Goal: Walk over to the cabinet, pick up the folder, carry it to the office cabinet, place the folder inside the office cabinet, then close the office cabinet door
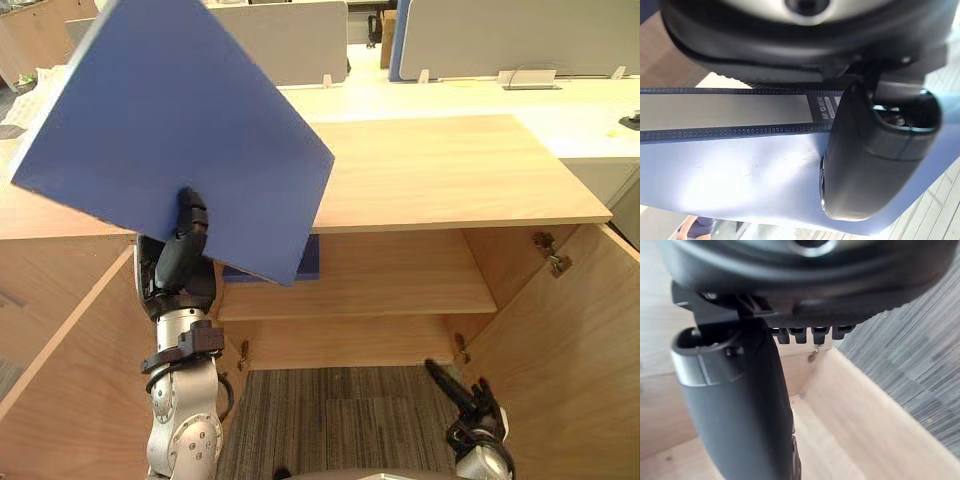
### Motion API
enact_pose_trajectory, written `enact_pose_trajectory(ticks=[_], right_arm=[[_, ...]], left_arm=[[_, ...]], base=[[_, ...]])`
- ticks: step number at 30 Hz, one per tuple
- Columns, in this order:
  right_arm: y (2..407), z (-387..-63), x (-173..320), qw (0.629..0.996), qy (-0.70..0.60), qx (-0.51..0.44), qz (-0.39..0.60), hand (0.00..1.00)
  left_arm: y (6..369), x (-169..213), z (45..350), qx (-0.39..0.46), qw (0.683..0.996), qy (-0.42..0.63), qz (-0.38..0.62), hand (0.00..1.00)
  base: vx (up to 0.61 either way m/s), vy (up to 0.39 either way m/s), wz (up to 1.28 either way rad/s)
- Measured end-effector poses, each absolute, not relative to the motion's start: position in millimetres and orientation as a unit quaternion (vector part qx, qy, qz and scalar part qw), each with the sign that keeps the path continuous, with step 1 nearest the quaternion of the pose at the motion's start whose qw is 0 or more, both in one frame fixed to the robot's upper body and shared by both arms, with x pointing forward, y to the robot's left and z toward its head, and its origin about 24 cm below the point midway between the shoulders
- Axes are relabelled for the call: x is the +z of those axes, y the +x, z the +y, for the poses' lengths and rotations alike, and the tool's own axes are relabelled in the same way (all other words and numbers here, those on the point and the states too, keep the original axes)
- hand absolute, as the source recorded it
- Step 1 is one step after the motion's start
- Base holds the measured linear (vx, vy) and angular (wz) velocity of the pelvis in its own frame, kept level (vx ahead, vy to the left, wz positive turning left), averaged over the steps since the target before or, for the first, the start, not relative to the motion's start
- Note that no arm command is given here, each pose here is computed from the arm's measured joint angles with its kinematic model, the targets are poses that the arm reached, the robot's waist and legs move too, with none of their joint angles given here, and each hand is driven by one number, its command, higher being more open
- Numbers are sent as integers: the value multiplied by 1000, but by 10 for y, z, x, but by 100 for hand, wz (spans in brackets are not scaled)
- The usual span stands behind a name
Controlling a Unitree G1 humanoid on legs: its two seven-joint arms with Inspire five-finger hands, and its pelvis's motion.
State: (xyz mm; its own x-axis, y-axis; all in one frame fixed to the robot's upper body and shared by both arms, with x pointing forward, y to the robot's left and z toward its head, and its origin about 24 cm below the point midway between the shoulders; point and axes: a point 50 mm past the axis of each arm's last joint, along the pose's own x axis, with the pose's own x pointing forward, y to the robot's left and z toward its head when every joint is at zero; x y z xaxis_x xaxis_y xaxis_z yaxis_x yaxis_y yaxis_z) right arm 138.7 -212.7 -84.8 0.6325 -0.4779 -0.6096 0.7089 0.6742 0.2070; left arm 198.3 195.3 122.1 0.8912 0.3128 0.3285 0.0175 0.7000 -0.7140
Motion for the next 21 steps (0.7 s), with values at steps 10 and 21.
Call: enact_pose_trajectory(ticks=[10,21], right_arm=[[1855,-2354,609,936,107,-329,-69,100],[2596,-2112,1712,959,35,-41,-277,100]], left_arm=[[1974,1211,1884,46,899,-379,-216,0],[2125,1430,1745,-104,930,-248,-249,0]], base=[[-33,22,-13],[-9,6,-1]])
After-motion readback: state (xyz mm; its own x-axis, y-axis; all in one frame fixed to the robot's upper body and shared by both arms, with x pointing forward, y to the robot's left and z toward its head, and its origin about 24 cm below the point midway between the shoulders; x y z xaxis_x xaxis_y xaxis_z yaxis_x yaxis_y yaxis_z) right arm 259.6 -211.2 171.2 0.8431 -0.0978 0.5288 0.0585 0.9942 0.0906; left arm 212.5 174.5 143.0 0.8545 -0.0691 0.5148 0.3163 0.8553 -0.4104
